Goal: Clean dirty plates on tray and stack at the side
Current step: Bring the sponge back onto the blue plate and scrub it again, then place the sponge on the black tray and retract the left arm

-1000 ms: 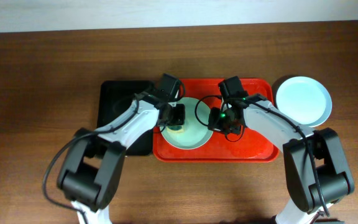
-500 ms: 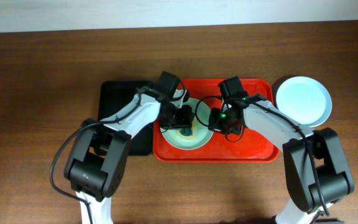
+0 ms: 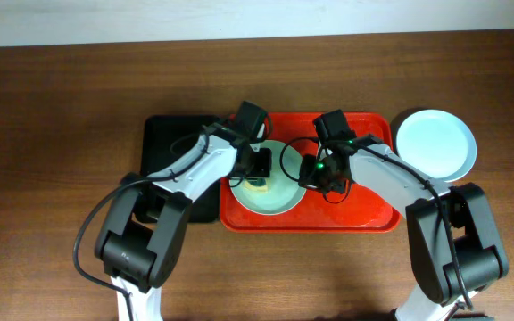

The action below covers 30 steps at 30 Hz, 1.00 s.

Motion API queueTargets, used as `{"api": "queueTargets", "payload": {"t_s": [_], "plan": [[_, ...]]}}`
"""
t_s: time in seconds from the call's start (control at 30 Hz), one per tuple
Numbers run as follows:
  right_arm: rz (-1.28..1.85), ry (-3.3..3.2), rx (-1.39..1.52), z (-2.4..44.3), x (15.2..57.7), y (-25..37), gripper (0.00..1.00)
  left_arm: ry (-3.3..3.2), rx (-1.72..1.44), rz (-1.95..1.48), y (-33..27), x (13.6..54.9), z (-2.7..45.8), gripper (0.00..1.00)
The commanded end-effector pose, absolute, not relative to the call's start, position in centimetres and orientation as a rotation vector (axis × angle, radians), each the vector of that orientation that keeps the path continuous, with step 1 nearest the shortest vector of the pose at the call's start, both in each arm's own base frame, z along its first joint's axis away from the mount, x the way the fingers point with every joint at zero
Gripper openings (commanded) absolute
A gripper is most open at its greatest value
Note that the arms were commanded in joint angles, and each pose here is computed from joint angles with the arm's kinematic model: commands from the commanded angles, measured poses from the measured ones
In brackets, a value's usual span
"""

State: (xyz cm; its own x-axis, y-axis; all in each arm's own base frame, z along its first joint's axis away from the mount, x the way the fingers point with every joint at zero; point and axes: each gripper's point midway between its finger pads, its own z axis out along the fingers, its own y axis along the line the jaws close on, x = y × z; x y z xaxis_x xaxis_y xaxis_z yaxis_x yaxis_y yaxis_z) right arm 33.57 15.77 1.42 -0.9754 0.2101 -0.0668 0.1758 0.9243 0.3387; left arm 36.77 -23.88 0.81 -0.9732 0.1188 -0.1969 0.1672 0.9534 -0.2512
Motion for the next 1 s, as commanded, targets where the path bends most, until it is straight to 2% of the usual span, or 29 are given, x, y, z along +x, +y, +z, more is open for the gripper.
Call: {"api": "queueTargets", "payload": {"t_s": [0.0, 0.17, 0.33, 0.5, 0.63, 0.97], "plan": [[0.529, 2.99, 0.29, 1.3, 33.2, 16.3, 0.04, 3.056, 0.265, -0.36, -25.1, 32.9, -4.0, 0.0], [0.528, 2.99, 0.29, 1.3, 33.2, 16.3, 0.04, 3.05, 0.348, -0.496, -27.9, 31.4, -2.6, 0.0], [0.528, 2.99, 0.29, 1.3, 33.2, 16.3, 0.04, 2.864, 0.339, -0.621, -28.6, 34.1, 5.2, 0.0], [0.529, 2.99, 0.29, 1.3, 33.2, 16.3, 0.04, 2.748, 0.204, -0.471, -23.5, 36.1, 11.3, 0.0], [0.529, 2.99, 0.29, 1.3, 33.2, 16.3, 0.04, 2.721, 0.16, -0.353, -19.6, 36.4, 13.4, 0.0], [0.528, 2.99, 0.29, 1.3, 33.2, 16.3, 0.04, 2.828, -0.013, -0.122, -9.3, 36.8, 12.2, 0.0]]}}
